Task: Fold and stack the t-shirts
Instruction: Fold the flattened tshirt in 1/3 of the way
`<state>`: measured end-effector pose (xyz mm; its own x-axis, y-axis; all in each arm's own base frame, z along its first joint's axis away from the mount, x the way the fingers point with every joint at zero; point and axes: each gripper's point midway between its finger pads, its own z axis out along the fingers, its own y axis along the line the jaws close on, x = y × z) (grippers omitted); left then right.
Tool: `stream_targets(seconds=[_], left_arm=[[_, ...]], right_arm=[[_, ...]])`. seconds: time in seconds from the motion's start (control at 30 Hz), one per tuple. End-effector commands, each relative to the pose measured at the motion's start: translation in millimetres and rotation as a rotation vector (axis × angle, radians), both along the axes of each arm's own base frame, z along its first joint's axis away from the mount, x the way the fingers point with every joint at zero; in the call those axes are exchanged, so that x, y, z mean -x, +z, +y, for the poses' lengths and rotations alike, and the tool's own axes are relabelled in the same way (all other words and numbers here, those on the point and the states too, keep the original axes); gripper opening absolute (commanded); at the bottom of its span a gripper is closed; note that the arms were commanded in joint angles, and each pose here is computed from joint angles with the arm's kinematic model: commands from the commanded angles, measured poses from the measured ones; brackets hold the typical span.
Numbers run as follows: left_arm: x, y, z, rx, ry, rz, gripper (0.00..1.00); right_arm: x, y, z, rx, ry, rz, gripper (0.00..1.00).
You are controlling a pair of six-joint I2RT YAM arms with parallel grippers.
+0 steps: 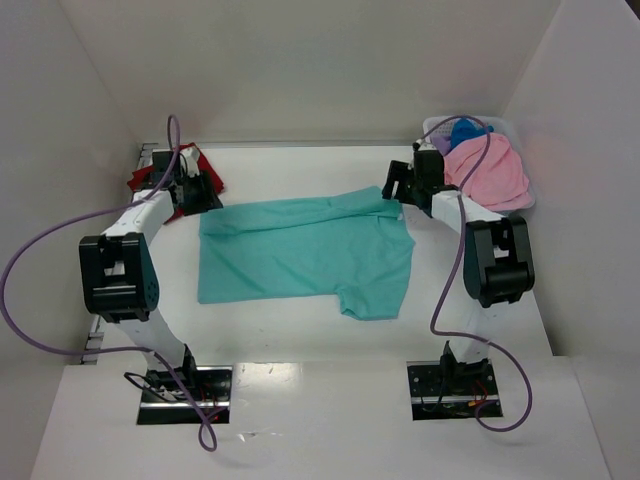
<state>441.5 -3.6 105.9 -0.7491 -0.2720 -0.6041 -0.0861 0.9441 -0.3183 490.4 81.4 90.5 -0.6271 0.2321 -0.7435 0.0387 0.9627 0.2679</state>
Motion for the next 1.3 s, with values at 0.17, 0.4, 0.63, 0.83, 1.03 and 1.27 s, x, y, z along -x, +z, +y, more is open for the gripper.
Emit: stream_targets(seconds=[0.17,0.4,0.63,0.83,1.03,1.27], left_arm=[[-36,16,-31,0.140,-0.148,-0.079,0.63],[-39,-17,-43,0.088,-0.177,0.014,0.63],[-36,-49,-30,0.019,-0.108,0.106,0.63],[-42,-61,-32,0.016,-0.103,0.120,0.63],[-52,-67,-32,-0.031,-0.088,0.127,0.63],[-53,-80,-25,-0.085,-0.048,0.169,0.63]], right_arm=[[-47,53,14,-0.029,0.057,-0.139,0.99],[-60,30,25,-0.064,0.094,-0.083,0.98],[-56,24,46,-0.047,0.146,-0.076,0.89],[-54,12,46,-0.045,0.146,-0.049,0.83],[-49,0,45,-0.035,0.150,-0.017,0.81],[-39,-14,48,-0.023,0.165,0.034,0.78]])
